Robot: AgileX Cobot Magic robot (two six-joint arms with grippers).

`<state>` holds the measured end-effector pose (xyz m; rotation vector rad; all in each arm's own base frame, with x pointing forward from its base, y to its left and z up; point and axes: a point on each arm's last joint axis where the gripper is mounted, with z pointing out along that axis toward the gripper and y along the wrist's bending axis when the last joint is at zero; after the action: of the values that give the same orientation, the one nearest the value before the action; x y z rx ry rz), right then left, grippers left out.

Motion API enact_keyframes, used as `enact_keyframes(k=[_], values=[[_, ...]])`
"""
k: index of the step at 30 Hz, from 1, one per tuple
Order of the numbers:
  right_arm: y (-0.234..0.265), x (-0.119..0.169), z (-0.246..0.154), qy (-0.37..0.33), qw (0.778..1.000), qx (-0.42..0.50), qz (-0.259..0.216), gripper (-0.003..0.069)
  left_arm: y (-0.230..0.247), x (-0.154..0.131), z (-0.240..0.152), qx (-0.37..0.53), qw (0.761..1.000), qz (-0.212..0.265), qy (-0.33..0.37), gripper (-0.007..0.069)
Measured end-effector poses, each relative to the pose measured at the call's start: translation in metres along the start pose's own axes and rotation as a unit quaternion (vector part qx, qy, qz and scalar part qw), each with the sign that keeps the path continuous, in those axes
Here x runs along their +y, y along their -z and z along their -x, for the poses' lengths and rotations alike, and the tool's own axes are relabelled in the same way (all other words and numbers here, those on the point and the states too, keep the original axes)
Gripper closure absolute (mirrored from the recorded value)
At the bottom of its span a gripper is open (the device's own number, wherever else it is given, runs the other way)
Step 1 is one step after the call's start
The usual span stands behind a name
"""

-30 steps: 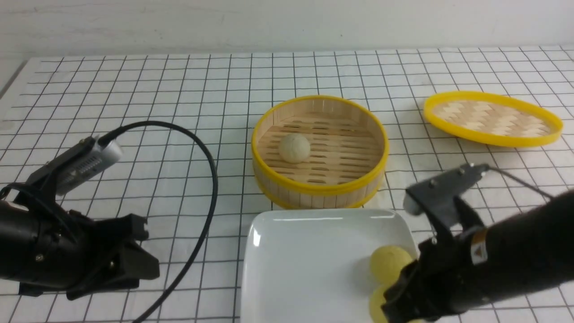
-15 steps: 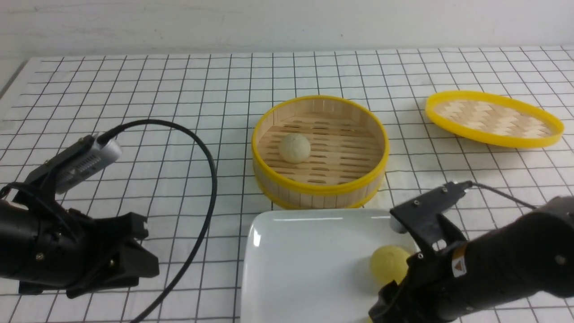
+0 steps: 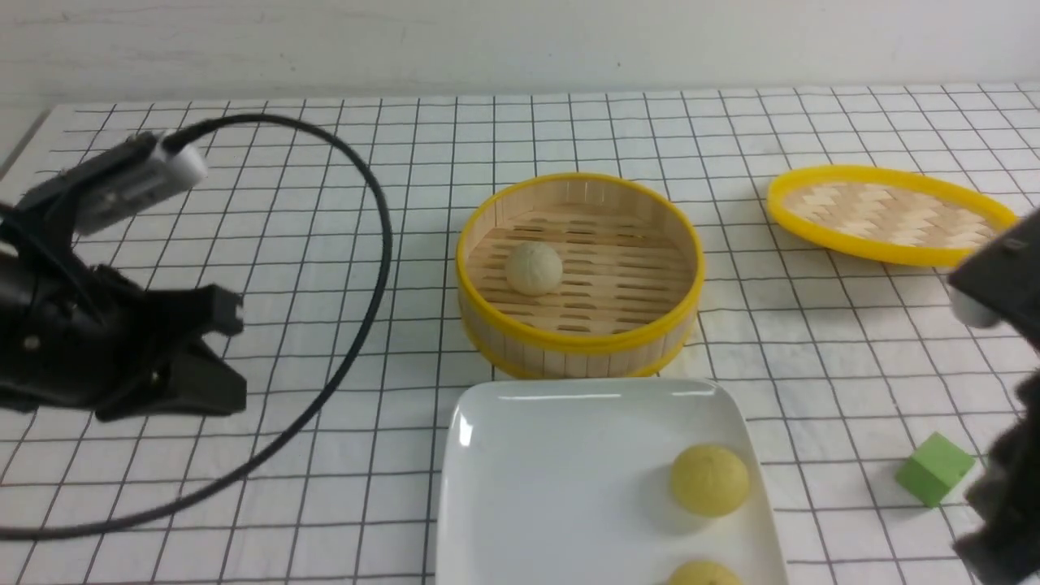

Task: Put the steamed buns into the plate on the white-black tablecloth.
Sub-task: 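Reach into the bamboo steamer and grasp a bun with the left gripper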

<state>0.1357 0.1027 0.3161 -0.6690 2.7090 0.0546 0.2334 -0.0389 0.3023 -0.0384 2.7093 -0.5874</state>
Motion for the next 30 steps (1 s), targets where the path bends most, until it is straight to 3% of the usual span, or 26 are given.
enact_keyframes(k=[3, 8, 14, 17, 20, 23, 30], values=[[-0.003, -0.005, -0.024, -0.007, 1.000, -0.009, 0.000, 0.0673, -0.009, -0.014, 0.016, 0.031, 0.999, 0.000, -0.036, 0.0623], [-0.016, -0.011, -0.059, -0.006, 0.999, -0.048, 0.009, 0.0673, -0.046, -0.066, 0.061, 0.058, 0.994, 0.007, -0.092, 0.0599], [-0.036, -0.011, -0.076, -0.003, 0.998, -0.066, 0.016, 0.0673, -0.097, -0.122, 0.104, 0.040, 0.991, 0.049, -0.119, 0.0443], [-0.039, -0.010, -0.074, -0.003, 0.996, -0.086, 0.022, 0.0672, -0.135, -0.154, 0.120, 0.028, 0.987, 0.058, -0.146, 0.0288], [-0.040, -0.010, -0.073, -0.003, 0.995, -0.092, 0.024, 0.0671, -0.164, -0.166, 0.130, 0.027, 0.986, 0.056, -0.156, 0.0208], [-0.040, -0.009, -0.073, -0.003, 0.995, -0.093, 0.024, 0.0669, -0.188, -0.167, 0.138, 0.029, 0.985, 0.060, -0.159, 0.0176], [-0.040, -0.009, -0.072, -0.002, 0.995, -0.097, 0.025, 0.0667, -0.232, -0.158, 0.146, 0.022, 0.982, 0.085, -0.170, 0.0169]])
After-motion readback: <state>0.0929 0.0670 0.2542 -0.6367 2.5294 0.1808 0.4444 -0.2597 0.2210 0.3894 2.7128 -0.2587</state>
